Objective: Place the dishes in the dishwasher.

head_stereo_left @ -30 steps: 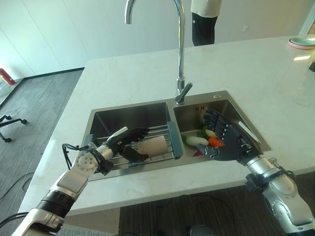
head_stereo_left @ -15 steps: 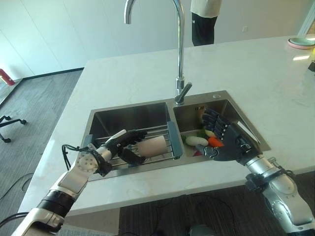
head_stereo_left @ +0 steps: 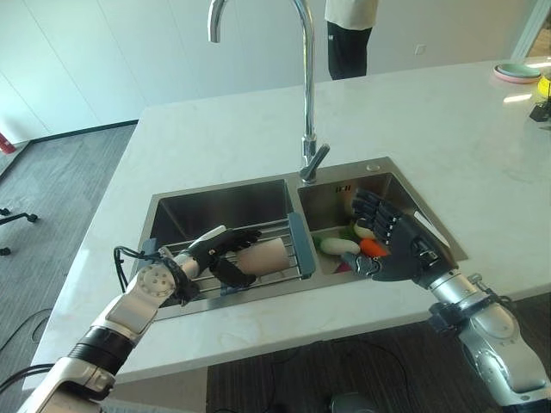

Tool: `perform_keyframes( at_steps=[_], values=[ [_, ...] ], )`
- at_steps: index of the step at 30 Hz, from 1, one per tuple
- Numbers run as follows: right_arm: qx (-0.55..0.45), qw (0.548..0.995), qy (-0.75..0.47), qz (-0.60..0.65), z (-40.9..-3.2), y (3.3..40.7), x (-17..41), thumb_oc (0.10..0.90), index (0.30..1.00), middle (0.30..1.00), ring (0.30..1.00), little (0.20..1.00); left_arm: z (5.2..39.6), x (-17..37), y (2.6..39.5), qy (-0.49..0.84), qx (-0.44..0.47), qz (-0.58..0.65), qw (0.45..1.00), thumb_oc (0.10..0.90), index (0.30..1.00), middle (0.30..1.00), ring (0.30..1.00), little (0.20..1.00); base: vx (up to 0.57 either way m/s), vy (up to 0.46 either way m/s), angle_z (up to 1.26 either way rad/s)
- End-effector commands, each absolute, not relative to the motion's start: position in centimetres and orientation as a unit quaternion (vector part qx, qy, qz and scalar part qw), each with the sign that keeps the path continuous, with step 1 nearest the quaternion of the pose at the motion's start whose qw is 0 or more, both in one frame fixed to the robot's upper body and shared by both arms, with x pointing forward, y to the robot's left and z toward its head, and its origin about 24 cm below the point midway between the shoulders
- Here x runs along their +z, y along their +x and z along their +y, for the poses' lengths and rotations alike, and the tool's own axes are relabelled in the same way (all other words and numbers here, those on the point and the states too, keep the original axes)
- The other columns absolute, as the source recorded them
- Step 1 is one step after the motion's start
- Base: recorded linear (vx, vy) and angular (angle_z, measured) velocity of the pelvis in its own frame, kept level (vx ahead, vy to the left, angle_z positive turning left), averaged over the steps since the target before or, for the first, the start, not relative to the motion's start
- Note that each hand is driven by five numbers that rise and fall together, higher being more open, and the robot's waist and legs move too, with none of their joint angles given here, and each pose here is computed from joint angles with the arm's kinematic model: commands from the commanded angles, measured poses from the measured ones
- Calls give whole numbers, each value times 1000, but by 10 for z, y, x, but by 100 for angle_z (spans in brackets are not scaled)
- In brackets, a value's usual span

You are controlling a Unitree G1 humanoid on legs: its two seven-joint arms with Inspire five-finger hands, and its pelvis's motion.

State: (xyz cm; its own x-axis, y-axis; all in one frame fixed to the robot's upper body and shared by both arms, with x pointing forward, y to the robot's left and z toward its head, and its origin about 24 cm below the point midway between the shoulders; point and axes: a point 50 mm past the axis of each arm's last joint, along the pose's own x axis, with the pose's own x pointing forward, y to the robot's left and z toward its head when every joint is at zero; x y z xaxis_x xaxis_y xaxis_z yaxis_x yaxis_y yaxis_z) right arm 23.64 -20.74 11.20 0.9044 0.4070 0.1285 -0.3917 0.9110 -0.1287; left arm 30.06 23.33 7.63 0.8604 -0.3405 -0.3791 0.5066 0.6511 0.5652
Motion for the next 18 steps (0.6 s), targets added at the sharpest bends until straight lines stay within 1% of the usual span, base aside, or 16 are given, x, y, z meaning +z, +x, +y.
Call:
perform_keyframes(
  at_steps=[1, 9, 10, 12, 13, 18],
  values=[
    [236, 946, -82, -206, -193, 245, 164, 800, 900, 900, 900, 900, 212, 130, 330, 374, -235, 20, 897, 800, 900, 900, 900, 900, 25, 11, -7],
    [242, 945, -90, -199, -193, 244, 163, 800, 900, 900, 900, 900, 211, 121, 329, 396, -261, 66, 878, 800, 900, 900, 900, 900, 19, 8, -3],
    [242, 945, -91, -200, -193, 244, 163, 800, 900, 900, 900, 900, 212, 119, 329, 408, -265, 79, 870, 761, 841, 841, 841, 841, 0, 0, 0],
    [242, 945, -90, -200, -192, 245, 164, 800, 900, 900, 900, 900, 212, 118, 329, 424, -269, 87, 860, 546, 519, 519, 519, 519, 0, 0, 0],
    [242, 945, -90, -200, -192, 245, 164, 800, 900, 900, 900, 900, 212, 118, 329, 434, -269, 87, 856, 405, 307, 307, 307, 307, 0, 0, 0],
    [242, 946, -90, -196, -192, 244, 163, 800, 900, 900, 900, 900, 213, 118, 328, 436, -275, 102, 851, 400, 300, 300, 300, 300, 22, 0, 0]
  ],
)
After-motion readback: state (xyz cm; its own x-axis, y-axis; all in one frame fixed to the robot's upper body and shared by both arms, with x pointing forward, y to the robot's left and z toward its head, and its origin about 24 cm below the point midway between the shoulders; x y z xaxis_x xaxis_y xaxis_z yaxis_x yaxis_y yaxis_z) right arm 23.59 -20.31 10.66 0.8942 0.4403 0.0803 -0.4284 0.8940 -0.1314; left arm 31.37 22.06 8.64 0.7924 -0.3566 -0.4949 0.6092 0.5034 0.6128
